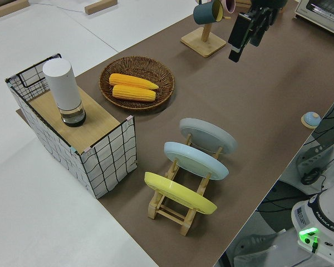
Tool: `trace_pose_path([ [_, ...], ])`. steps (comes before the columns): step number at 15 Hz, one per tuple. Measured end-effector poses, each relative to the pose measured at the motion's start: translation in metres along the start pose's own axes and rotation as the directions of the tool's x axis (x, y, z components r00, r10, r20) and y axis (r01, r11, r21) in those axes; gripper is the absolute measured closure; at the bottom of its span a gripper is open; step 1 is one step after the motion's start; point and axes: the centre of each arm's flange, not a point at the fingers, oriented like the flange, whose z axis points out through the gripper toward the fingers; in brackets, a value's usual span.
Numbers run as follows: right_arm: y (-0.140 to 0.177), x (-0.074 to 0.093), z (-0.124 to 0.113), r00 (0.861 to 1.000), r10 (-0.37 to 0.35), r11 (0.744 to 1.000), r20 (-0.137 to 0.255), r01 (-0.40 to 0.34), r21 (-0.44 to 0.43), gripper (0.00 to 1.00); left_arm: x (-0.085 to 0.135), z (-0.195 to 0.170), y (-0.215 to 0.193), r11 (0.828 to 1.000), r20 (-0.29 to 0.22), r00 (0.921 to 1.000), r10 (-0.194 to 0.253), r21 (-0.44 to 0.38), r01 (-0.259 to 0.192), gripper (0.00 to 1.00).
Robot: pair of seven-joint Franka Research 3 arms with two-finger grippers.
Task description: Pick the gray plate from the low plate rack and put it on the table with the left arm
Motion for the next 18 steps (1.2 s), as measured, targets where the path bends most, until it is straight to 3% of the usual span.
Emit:
trace_pose_path([
  [3, 0.0, 0.0, 0.0, 1.0, 0.0, 1.0, 0.0, 0.0, 0.0, 0.01, 0.004, 0.031, -0.011, 1.0, 0.018, 0.9997, -0.014, 0.004, 0.014, 0.0],
  [8, 0.0, 0.0, 0.0, 1.0, 0.0, 1.0, 0.0, 0.0, 0.0, 0.01, 0.01, 0.088, -0.029, 0.999, 0.001, 0.9991, -0.043, -0.008, 0.043, 0.0],
  [18, 0.0, 0.0, 0.0, 1.0, 0.0, 1.0, 0.0, 0.0, 0.0, 0.01, 0.008, 0.162, -0.028, 0.999, -0.02, 0.9989, -0.043, -0.02, 0.042, 0.0],
])
